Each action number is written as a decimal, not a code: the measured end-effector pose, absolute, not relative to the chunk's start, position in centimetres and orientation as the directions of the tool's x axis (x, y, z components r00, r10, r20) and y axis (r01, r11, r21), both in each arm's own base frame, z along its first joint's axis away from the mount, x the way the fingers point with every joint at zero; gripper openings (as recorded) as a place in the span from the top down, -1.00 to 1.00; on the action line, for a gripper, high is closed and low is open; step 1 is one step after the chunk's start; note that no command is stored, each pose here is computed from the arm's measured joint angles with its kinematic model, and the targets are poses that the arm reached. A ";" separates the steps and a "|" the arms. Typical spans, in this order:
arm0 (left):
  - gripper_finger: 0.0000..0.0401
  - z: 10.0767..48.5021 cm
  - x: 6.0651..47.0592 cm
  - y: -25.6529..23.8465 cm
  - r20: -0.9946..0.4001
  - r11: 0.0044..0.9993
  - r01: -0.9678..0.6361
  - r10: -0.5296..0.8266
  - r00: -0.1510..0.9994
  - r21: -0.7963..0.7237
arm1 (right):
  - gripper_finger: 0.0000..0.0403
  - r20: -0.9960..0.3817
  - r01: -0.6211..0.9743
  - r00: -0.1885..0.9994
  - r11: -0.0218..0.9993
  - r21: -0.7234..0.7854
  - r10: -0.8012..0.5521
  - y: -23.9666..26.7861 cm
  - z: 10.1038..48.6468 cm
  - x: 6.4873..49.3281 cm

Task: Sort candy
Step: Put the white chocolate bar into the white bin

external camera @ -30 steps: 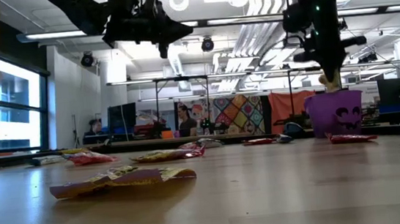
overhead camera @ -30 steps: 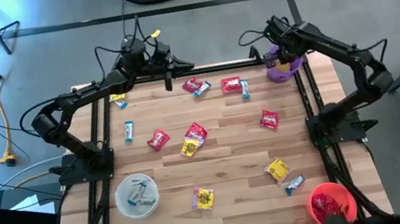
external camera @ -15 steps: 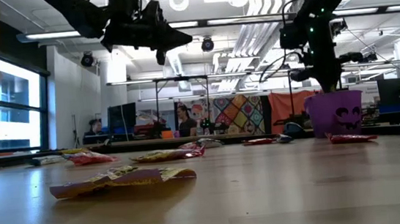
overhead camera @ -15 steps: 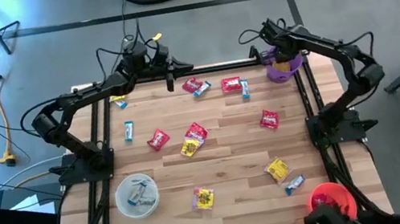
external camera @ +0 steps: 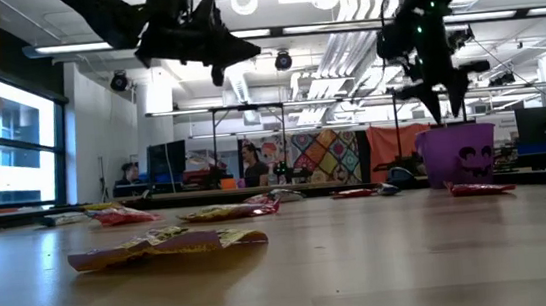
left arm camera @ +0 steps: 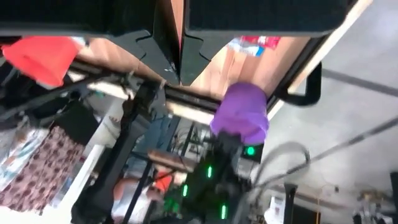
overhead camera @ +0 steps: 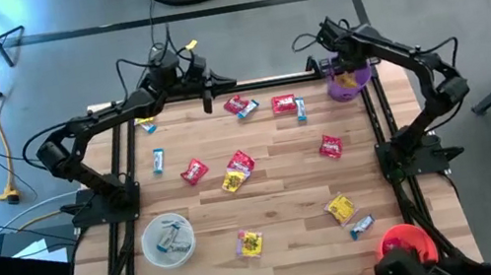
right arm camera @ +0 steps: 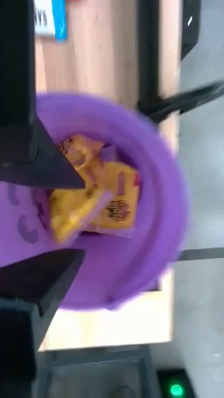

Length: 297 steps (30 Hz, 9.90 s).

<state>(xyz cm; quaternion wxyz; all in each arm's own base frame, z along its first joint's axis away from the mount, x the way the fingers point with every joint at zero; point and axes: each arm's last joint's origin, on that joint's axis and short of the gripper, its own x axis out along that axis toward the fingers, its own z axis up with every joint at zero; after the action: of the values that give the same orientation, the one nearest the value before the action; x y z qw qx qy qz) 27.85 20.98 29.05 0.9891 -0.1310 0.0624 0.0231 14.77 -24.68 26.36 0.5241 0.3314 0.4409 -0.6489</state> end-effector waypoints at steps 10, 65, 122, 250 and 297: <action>1.00 26.2 27.3 20.5 -0.414 0.963 -0.210 0.123 0.902 -0.171 | 0.32 -0.842 0.950 0.100 0.304 -0.078 -0.530 -23.6 33.4 19.8; 1.00 26.4 16.1 10.9 -0.351 0.848 -0.470 0.375 0.858 -0.244 | 0.05 -0.899 0.060 0.437 0.997 0.056 0.024 -27.6 14.9 38.5; 0.13 26.1 18.6 10.7 -0.295 0.187 -0.386 0.381 0.876 -0.903 | 0.99 -0.719 0.089 0.635 0.951 -0.296 -0.283 -13.2 32.0 47.0; 0.17 23.6 14.7 11.2 -0.993 0.395 -0.917 0.118 -0.011 0.057 | 1.00 -0.467 0.481 0.804 0.864 0.150 -0.367 -3.3 31.0 28.4; 0.77 16.8 13.2 11.1 -0.958 0.197 -0.945 0.068 0.280 -0.262 | 1.00 -0.385 0.354 0.876 0.929 0.106 -0.290 -6.9 31.9 28.3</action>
<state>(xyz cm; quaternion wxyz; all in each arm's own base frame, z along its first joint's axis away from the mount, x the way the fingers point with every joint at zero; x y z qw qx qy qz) 13.22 11.05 16.80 0.6318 -0.4909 0.4464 0.4008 28.33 -6.92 31.92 0.9647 0.0866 0.1844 -0.1669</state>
